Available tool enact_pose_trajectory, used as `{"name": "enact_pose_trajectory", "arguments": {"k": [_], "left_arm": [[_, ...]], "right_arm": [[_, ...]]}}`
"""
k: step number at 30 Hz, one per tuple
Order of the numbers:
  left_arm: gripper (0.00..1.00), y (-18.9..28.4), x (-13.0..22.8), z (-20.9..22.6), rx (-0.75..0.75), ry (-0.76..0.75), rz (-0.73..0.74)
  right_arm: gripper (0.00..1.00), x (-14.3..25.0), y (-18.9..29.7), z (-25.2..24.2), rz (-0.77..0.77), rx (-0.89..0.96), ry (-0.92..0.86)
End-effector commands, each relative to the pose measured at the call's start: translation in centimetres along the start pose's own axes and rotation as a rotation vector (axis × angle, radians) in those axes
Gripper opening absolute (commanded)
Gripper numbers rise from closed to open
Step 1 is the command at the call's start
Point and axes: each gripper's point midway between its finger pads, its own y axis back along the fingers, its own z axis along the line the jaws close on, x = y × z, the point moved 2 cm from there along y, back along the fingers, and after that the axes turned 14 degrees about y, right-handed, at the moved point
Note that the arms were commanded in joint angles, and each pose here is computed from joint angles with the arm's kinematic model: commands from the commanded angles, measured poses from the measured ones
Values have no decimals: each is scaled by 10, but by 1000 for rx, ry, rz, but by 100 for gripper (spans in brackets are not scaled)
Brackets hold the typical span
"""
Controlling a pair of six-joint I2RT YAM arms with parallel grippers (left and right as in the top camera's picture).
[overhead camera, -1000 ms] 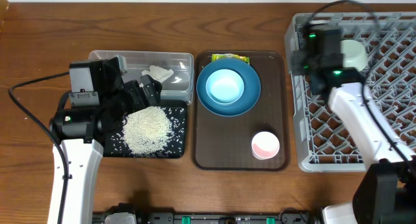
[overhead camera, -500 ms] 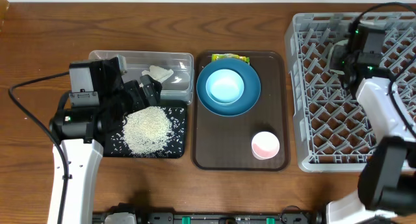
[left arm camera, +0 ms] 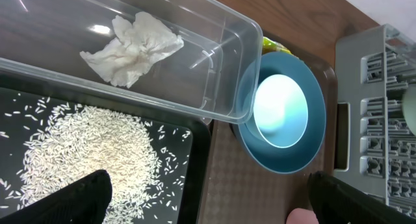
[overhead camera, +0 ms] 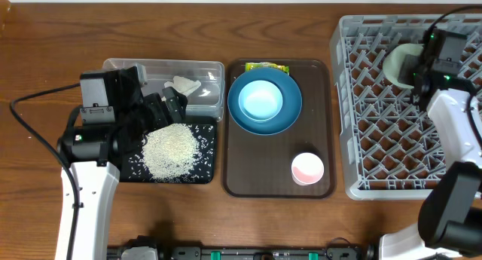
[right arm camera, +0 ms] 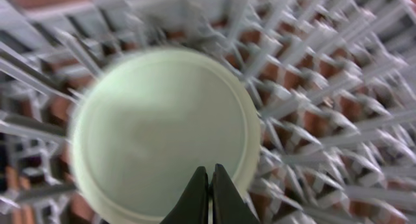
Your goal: Sort waste into correct bins and load items into the dishwasher rack
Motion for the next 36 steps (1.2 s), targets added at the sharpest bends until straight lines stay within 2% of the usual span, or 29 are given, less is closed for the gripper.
{"name": "enact_pose_trajectory", "arguments": {"k": [1, 7, 12, 16, 21, 24, 29, 33, 36], "left_arm": [[98, 1, -2, -3, 11, -3, 1], [98, 1, -2, -3, 11, -3, 1], [98, 1, -2, -3, 11, -3, 1], [98, 1, -2, -3, 11, -3, 1], [98, 1, -2, -3, 11, -3, 1], [98, 1, -2, -3, 11, -3, 1], [98, 1, -2, -3, 11, -3, 1], [98, 1, -2, -3, 11, -3, 1], [98, 1, -2, -3, 11, -3, 1]], "right_arm": [[5, 7, 11, -17, 16, 66, -24], [7, -13, 61, -19, -81, 39, -32], [18, -37, 99, 8, -222, -155, -22], [18, -50, 118, 19, -298, -235, -12], [16, -49, 117, 31, -292, -285, 2], [13, -45, 121, 58, -281, -416, 33], [15, -40, 133, 115, -273, -631, 114], [21, -34, 146, 167, -273, -757, 210], [30, -27, 155, 212, -300, -825, 357]]}}
